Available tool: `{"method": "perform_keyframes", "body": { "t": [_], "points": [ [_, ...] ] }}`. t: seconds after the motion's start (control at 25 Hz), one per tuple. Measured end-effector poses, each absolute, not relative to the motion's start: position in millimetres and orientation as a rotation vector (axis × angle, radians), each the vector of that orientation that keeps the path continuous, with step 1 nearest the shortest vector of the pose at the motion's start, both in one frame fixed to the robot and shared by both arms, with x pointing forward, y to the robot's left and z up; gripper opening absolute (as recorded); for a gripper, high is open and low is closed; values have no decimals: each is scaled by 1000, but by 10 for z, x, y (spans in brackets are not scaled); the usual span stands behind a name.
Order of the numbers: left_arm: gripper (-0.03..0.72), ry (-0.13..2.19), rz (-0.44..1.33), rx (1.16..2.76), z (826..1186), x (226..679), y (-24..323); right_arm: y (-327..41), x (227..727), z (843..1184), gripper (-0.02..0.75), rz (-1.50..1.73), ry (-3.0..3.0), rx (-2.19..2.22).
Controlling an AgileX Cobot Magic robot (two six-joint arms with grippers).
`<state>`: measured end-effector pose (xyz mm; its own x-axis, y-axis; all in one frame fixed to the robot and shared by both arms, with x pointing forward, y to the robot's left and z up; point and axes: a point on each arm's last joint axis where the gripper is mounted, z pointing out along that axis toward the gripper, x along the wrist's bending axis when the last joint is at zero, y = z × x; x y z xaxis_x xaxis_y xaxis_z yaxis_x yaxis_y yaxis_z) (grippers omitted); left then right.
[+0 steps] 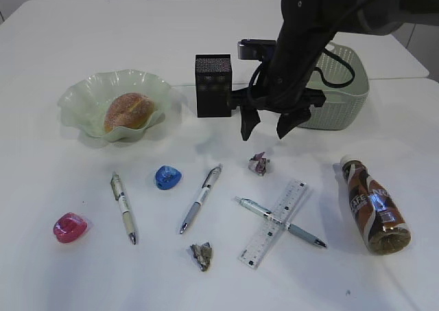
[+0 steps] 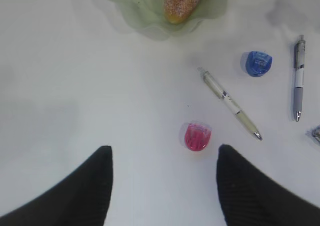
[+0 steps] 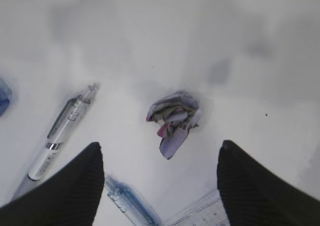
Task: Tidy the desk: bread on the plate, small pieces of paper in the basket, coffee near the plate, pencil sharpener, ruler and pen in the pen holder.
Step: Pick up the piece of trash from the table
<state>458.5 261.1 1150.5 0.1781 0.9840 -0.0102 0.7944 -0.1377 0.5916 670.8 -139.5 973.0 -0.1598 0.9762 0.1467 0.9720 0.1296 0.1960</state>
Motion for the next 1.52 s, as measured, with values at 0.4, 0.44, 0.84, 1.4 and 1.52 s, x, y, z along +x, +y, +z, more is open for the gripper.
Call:
{"method": "perform_keyframes", "body": {
  "t": [0.4,0.44,0.84,1.4,1.52],
  "points": [
    [456,1663,538,1997,11505,4585,2611,-1377,6760,9462,551,338,2345,2069],
    [456,1663,538,1997,11505,4585,2611,-1377,6760,9462,551,338,2345,2069],
    [456,1663,538,1997,11502,4591,2610,-1388,6784,9230,551,258,2362,2069],
    [455,1662,541,1996,11499,4599,2610,-1380,6818,9186,551,274,2353,2061],
    [454,1662,541,1996,11496,4606,2609,-1377,6828,9187,551,289,2347,2057]
  ]
}}
